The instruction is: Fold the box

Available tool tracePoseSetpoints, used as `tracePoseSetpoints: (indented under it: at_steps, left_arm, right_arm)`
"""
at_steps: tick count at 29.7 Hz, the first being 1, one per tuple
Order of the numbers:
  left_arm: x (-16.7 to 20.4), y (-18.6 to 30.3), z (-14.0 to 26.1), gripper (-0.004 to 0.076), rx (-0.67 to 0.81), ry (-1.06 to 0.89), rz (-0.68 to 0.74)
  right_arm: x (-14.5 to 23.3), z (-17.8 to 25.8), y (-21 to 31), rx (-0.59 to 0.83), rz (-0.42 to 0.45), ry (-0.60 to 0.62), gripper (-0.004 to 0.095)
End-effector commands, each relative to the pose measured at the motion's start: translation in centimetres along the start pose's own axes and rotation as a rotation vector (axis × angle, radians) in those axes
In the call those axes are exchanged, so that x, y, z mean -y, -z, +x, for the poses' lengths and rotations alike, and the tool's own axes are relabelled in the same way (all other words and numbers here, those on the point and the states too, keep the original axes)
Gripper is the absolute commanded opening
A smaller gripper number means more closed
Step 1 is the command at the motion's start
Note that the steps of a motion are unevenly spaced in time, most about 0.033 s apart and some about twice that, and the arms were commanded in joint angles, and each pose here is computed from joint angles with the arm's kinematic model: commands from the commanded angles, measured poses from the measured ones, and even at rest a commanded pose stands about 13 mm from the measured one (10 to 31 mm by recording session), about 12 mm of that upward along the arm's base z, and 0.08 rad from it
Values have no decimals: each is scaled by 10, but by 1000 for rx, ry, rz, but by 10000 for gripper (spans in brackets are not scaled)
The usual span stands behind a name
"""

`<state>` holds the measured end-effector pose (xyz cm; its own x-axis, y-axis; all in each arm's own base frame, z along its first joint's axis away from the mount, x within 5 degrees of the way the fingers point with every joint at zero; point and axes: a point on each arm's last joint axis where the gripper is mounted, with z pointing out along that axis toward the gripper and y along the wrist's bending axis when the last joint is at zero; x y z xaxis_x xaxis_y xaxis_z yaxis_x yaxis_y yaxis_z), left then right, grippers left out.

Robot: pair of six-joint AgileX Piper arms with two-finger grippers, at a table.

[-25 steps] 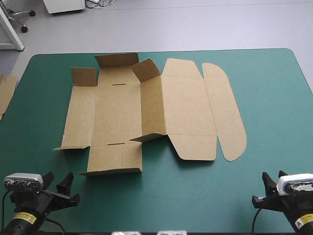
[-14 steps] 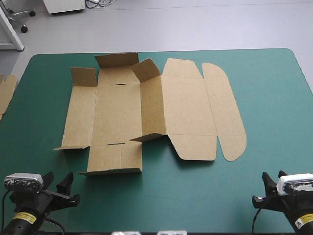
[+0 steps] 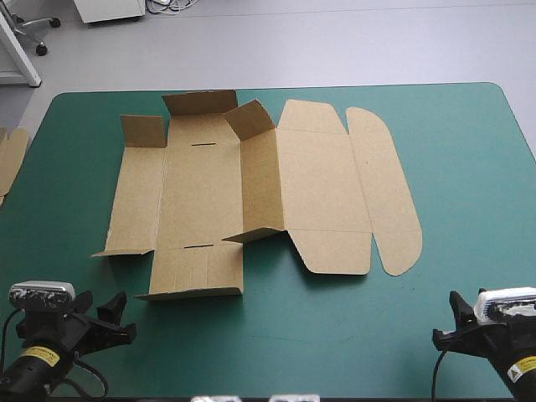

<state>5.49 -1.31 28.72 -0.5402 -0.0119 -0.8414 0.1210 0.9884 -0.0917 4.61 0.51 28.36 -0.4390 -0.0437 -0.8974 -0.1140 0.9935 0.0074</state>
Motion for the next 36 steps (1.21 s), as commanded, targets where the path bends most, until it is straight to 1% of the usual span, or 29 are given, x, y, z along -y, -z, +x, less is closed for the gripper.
tracePoseSetpoints:
  at_steps: [1,6,13,16,20,24,27,30,32,34,36]
  left_arm:
    - [4,0,-32,414,51,38,33]
    - [7,-6,-65,414,34,70,62]
    - [4,-34,-108,414,-42,81,54]
    - [2,-45,-130,414,-58,64,37]
    - [-2,-65,-159,414,-128,28,5]
    - [-6,-81,-182,414,-147,-12,-20]
    - [-25,-94,-186,414,-194,4,-94]
    - [-59,-106,-179,414,-258,103,-178]
    - [-83,-110,-174,414,-270,196,-188]
    - [-106,-112,-169,414,-251,314,-200]
    - [-122,-115,-166,414,-231,394,-168]
  right_arm:
    - [0,-31,0,60,2,5,435]
    - [-1,-60,-5,59,0,7,435]
    - [-2,-84,-20,93,-5,16,435]
    - [-2,-91,-30,46,-13,5,435]
    - [-3,-98,-45,-37,-20,22,435]
    - [-3,-105,-57,-65,-20,22,435]
    - [-3,-107,-61,-82,-18,25,435]
    - [-3,-107,-60,-85,-19,25,435]
    - [-4,-107,-60,-93,-30,9,435]
    - [-6,-105,-60,-107,-50,-4,435]
    - [-7,-105,-60,-110,-61,-11,435]
